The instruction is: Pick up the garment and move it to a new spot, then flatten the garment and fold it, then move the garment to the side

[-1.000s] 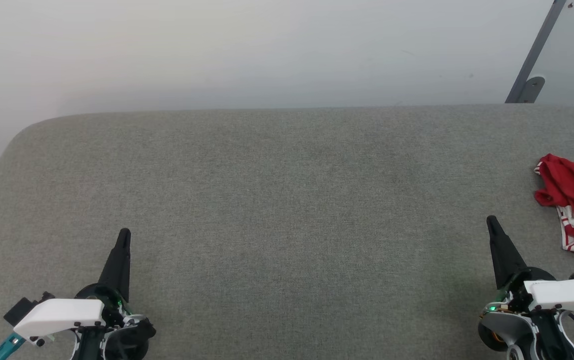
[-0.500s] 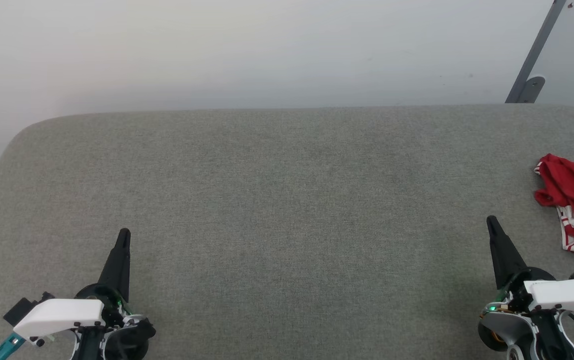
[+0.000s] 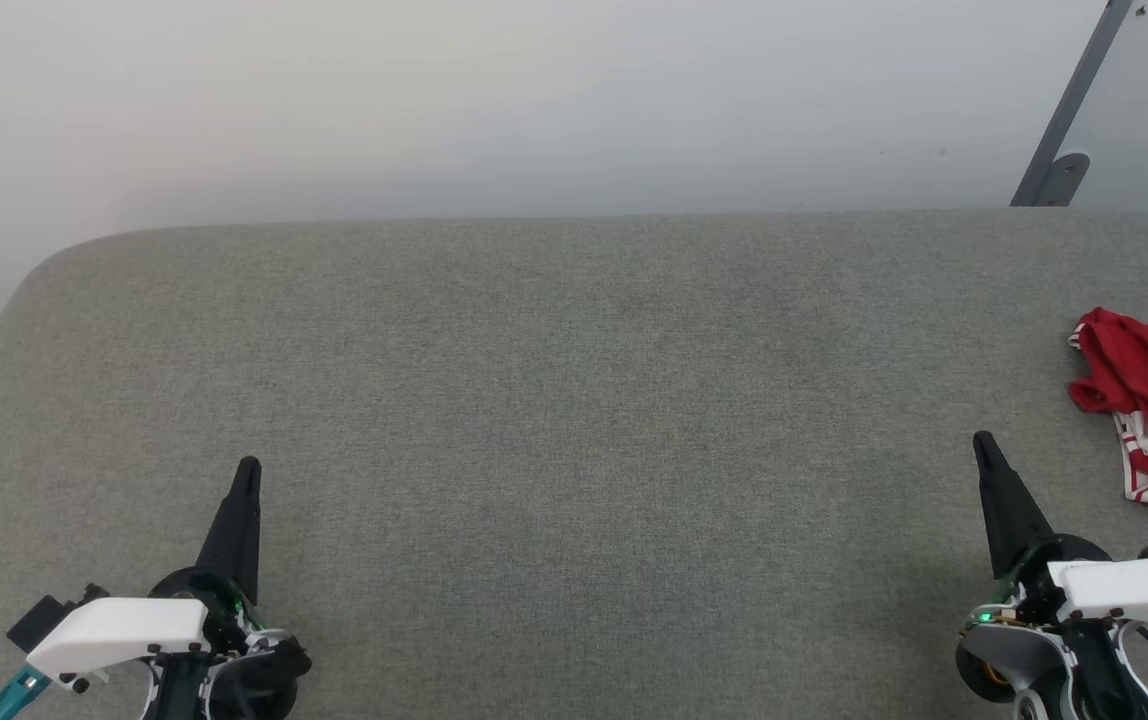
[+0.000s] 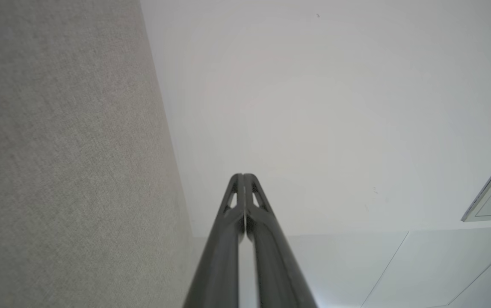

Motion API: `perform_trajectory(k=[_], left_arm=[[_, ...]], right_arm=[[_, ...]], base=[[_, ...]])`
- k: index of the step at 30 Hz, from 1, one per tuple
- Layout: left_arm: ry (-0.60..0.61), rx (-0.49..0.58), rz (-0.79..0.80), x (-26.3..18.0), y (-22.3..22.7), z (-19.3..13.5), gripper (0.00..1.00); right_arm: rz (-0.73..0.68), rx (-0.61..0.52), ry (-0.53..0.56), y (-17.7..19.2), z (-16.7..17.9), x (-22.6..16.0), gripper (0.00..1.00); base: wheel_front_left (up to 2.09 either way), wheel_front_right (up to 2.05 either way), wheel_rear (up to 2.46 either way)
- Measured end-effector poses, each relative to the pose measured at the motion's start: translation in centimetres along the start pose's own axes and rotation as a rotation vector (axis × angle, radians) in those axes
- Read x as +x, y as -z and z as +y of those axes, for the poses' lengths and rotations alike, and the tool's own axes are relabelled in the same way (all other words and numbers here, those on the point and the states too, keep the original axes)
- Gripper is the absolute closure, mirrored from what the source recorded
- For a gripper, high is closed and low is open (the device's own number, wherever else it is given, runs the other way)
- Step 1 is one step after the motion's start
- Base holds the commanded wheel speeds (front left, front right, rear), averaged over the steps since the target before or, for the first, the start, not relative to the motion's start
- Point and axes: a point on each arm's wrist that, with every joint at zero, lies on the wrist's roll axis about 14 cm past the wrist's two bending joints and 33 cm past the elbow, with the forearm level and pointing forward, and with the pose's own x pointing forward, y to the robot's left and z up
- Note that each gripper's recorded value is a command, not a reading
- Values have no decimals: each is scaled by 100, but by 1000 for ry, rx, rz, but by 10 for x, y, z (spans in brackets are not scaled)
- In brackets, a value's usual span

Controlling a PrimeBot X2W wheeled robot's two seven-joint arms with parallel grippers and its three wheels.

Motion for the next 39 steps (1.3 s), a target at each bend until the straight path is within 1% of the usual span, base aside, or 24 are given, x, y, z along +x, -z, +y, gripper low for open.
perform_trajectory(k=[39], left_arm=[[0, -2, 0, 0, 0, 0, 100]], right_arm=[[0, 0, 0, 0, 0, 0, 100]], base=[[0, 0, 0]])
